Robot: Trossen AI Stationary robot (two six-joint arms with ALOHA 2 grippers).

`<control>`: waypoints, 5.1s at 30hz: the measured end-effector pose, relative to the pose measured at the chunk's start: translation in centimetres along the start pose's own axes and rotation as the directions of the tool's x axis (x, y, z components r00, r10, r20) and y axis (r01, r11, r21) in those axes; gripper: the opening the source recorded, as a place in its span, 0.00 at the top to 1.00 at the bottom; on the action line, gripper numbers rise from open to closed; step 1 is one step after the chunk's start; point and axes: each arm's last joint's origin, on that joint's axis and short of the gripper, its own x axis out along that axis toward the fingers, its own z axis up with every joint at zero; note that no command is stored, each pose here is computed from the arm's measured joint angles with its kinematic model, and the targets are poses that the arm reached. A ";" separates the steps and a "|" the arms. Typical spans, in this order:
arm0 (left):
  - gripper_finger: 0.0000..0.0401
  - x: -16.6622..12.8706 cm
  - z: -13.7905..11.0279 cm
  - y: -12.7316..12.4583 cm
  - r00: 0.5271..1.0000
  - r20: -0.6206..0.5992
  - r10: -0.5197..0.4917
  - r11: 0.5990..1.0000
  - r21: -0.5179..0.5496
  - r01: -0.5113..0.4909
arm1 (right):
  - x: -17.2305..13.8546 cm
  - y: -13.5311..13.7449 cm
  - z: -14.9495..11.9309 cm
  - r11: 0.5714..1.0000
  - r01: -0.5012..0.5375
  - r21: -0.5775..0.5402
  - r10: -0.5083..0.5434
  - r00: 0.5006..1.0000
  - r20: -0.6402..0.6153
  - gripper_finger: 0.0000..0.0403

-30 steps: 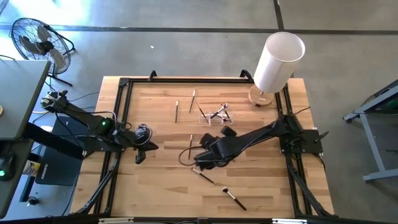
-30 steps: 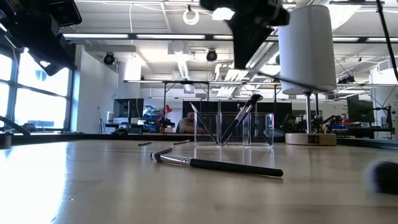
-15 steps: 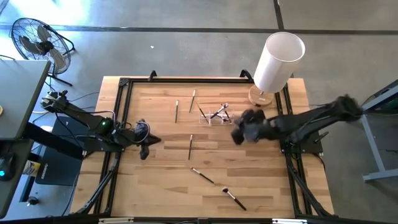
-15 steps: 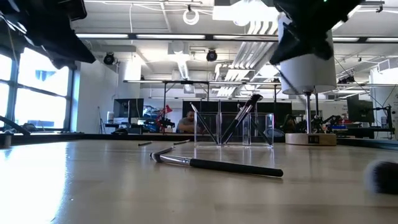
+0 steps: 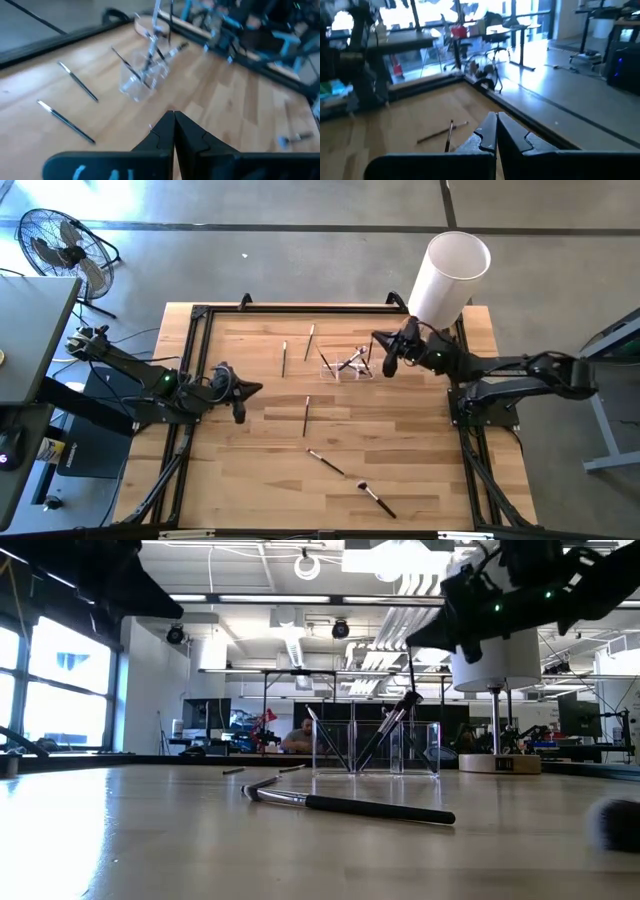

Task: Put items in baskets/containers
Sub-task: Put the eyeshadow brush into the right section of the transparent organizer, then put the eyeshadow brush into the left section of the transparent organizer

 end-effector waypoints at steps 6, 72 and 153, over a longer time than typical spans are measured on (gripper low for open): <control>1.00 0.1 0.5 0.0 0.993 0.095 0.076 0.997 -0.038 -0.073 | 1.0 -0.6 -1.7 0.999 -0.044 -0.011 0.042 0.994 -0.104 1.00; 0.68 27.1 5.6 19.2 0.484 -0.802 0.351 0.731 -0.089 -0.677 | -2.0 -0.8 0.4 0.979 0.161 0.129 -0.062 0.827 -0.558 0.79; 1.00 14.4 11.1 4.4 0.990 0.076 0.120 0.955 -0.283 -0.094 | -3.4 0.6 0.6 0.967 -0.032 0.252 0.180 0.787 -0.590 0.80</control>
